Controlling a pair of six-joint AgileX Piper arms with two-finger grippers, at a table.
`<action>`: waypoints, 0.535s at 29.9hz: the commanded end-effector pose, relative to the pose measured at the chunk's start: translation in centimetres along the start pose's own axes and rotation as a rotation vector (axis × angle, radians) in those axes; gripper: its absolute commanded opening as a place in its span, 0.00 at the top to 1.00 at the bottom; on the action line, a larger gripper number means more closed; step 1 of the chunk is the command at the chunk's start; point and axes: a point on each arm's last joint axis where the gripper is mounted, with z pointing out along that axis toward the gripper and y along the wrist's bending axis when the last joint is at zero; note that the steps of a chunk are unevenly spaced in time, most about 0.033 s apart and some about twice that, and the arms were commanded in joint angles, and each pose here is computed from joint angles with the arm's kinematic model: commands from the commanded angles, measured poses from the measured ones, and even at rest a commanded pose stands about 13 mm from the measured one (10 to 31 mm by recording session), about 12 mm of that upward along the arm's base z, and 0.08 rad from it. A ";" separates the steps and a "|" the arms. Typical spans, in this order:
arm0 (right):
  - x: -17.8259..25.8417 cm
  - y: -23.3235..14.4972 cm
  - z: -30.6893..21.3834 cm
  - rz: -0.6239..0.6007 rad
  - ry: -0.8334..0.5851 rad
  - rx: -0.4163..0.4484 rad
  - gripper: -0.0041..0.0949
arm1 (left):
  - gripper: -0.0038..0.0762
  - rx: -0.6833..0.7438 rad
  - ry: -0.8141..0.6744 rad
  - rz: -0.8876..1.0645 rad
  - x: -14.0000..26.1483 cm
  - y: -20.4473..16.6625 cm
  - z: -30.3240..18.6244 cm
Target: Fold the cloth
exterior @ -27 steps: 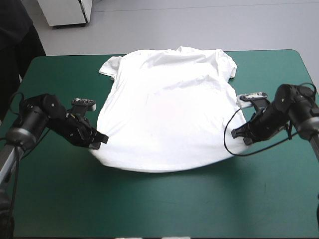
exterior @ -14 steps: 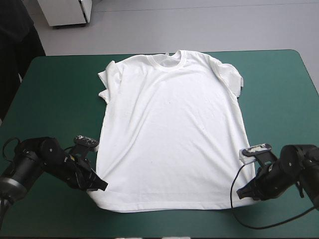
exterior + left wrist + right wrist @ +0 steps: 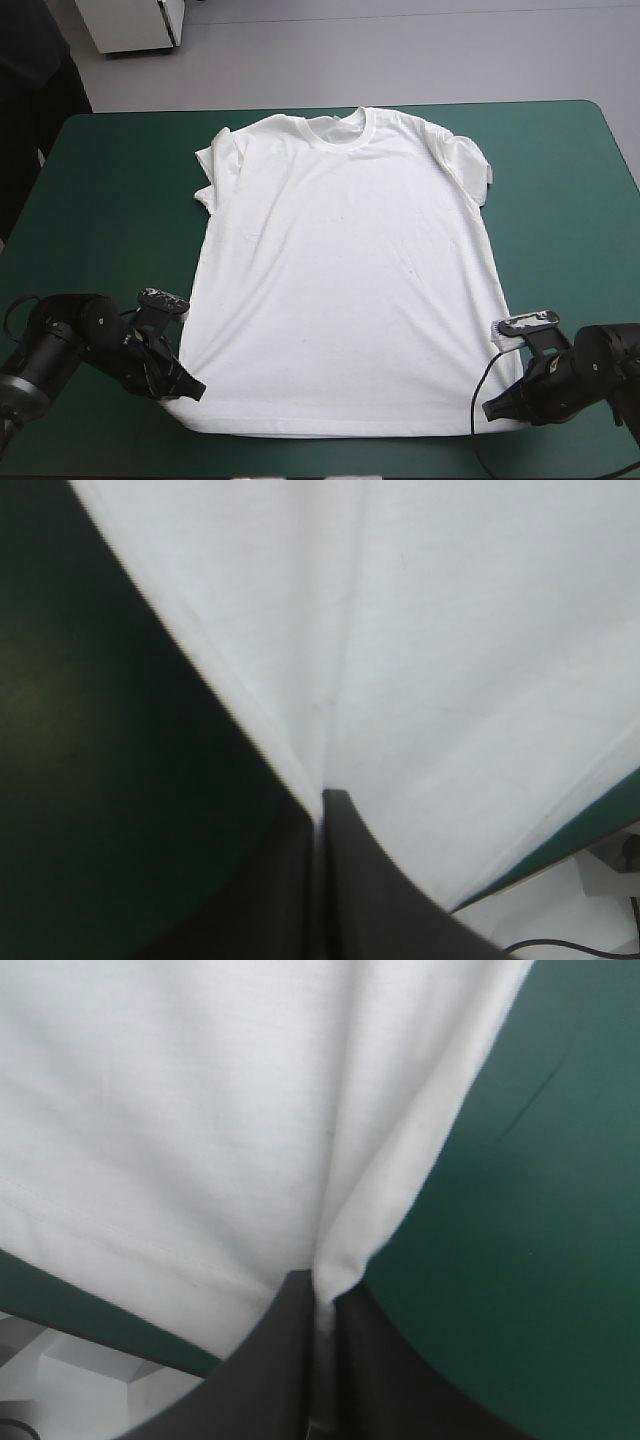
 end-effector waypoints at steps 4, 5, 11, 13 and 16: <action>-0.7 0.3 -2.5 0.000 -0.083 -0.001 0.68 | 0.71 0.022 -0.008 -0.004 0.7 -0.8 -1.4; -1.0 0.4 -3.1 -0.003 -0.106 0.002 0.63 | 0.66 0.018 -0.026 -0.020 0.7 -0.9 -1.8; -3.1 -0.1 -8.5 -0.025 -0.292 0.111 0.41 | 0.47 -0.063 -0.276 -0.021 -0.6 -1.5 -7.5; -4.3 -0.9 -10.2 0.004 -0.353 0.214 0.41 | 0.47 -0.157 -0.403 -0.027 -2.4 -0.9 -9.5; -6.9 -2.1 -11.8 0.012 -0.415 0.329 0.41 | 0.47 -0.233 -0.508 -0.027 -5.7 0.1 -11.1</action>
